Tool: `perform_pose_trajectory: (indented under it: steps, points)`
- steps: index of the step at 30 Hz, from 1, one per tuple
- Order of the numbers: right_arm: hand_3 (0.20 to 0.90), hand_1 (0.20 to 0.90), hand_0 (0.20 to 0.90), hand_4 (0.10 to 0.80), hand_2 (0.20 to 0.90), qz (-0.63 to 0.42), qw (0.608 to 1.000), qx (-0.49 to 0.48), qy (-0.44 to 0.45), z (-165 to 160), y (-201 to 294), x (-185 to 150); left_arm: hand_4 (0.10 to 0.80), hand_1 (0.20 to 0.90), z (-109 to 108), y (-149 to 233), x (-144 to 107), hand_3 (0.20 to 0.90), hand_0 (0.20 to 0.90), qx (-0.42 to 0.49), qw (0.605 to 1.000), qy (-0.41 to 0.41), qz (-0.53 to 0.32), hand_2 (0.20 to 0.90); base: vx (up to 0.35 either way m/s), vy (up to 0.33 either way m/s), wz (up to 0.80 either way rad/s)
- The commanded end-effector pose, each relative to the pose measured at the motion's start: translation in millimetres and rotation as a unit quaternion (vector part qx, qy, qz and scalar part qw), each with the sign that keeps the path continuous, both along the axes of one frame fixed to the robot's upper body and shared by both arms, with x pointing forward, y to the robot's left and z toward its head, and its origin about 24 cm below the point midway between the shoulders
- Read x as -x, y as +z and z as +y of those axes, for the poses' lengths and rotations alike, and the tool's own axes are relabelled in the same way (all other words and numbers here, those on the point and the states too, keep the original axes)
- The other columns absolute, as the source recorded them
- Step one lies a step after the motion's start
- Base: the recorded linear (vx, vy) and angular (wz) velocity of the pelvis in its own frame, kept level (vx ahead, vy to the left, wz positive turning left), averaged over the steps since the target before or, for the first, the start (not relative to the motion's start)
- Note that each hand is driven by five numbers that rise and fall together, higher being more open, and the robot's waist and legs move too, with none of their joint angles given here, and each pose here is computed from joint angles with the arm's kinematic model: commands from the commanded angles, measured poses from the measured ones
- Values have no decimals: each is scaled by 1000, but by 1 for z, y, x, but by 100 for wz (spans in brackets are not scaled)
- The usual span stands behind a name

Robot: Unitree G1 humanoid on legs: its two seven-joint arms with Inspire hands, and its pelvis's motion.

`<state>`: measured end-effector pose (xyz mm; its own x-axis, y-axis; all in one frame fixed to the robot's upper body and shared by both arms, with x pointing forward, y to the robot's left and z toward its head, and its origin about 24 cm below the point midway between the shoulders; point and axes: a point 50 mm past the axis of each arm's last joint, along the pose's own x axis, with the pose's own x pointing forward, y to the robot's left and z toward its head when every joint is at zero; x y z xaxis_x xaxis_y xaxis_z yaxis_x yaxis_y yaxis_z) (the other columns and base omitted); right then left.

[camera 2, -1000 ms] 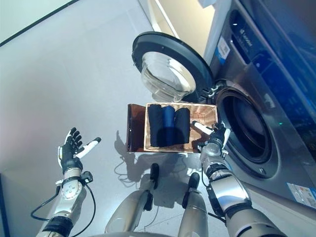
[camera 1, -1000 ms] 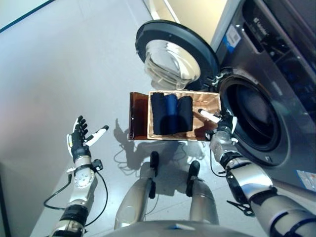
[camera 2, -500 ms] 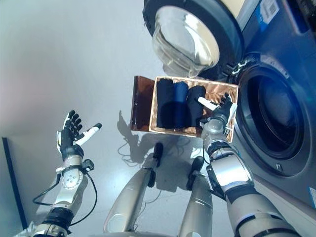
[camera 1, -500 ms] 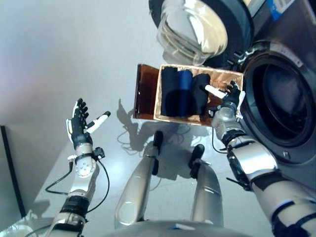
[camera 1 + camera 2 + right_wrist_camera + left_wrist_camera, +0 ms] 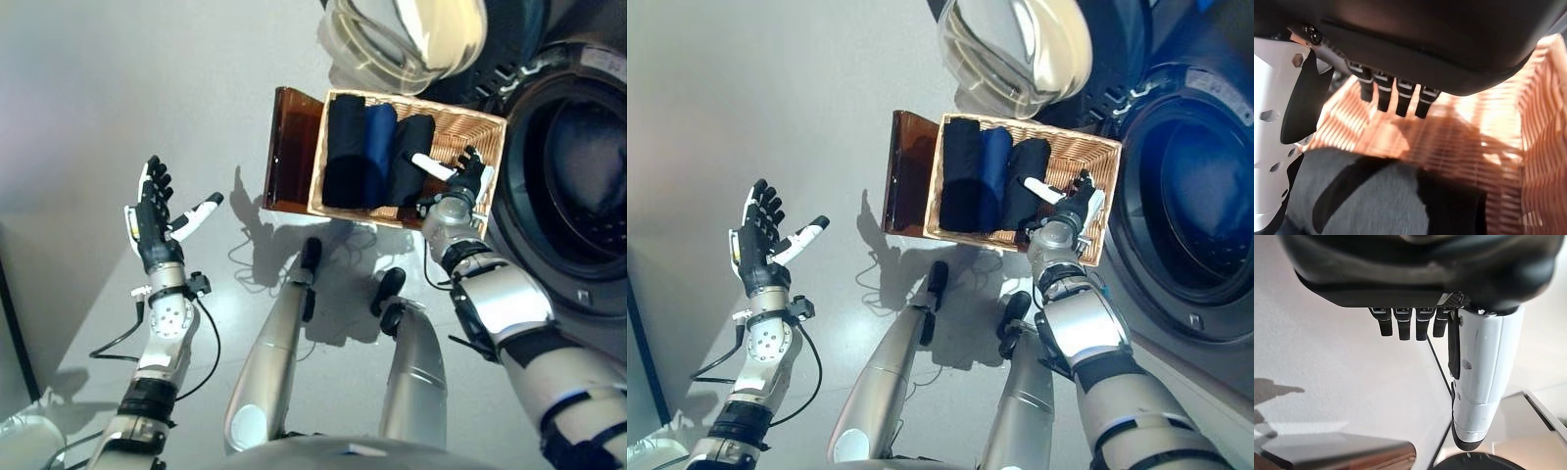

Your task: Pick up the clothes and place them into the washing machine

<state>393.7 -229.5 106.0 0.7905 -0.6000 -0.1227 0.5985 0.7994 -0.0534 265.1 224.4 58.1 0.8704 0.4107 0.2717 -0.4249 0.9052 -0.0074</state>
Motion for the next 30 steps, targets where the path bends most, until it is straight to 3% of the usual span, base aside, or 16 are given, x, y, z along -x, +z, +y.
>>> perform_pose_trajectory:
  steps: [1, 12, 13, 14, 15, 16, 17, 30]
  points:
    - [900, 900, 900, 800, 900, -73, 997, 34, -10, -1, 48, -12, 800, 900, 7, 43, 2, 900, 900, -35, 994, 8, -106, 900, 8, 1, 17]
    - [900, 900, 900, 800, 900, -61, 996, 58, -37, -14, 60, -11, 800, 900, 2, 52, -3, 900, 900, -37, 991, 5, -127, 900, 7, -1, 11]
    - [713, 713, 713, 667, 713, -58, 996, 61, -43, -17, 61, -11, 800, 900, 1, 52, -3, 900, 900, -38, 991, 4, -129, 900, 7, -8, 13]
    - [645, 645, 645, 618, 645, -51, 995, 65, -50, -21, 61, -10, 800, 900, 0, 53, -4, 900, 900, -37, 991, 3, -130, 900, 3, -4, 10]
    - [433, 433, 433, 467, 433, -45, 995, 70, -55, -24, 61, -9, 800, 900, 0, 54, -4, 900, 900, -37, 991, 1, -131, 900, 5, -6, 7]
    - [348, 348, 348, 406, 348, -41, 995, 73, -60, -26, 61, -8, 800, 900, -1, 54, -4, 900, 900, -38, 991, 0, -131, 900, 4, 2, 7]
    - [200, 200, 200, 300, 200, -34, 994, 80, -67, -29, 61, -7, 800, 900, -2, 54, -4, 900, 900, -37, 991, 0, -131, 900, 5, 2, 7]
    - [200, 200, 200, 300, 200, -6, 992, 72, -105, -53, 44, 5, 800, 900, -3, 51, -1, 900, 900, -39, 991, -5, -125, 900, -2, 7, 4]
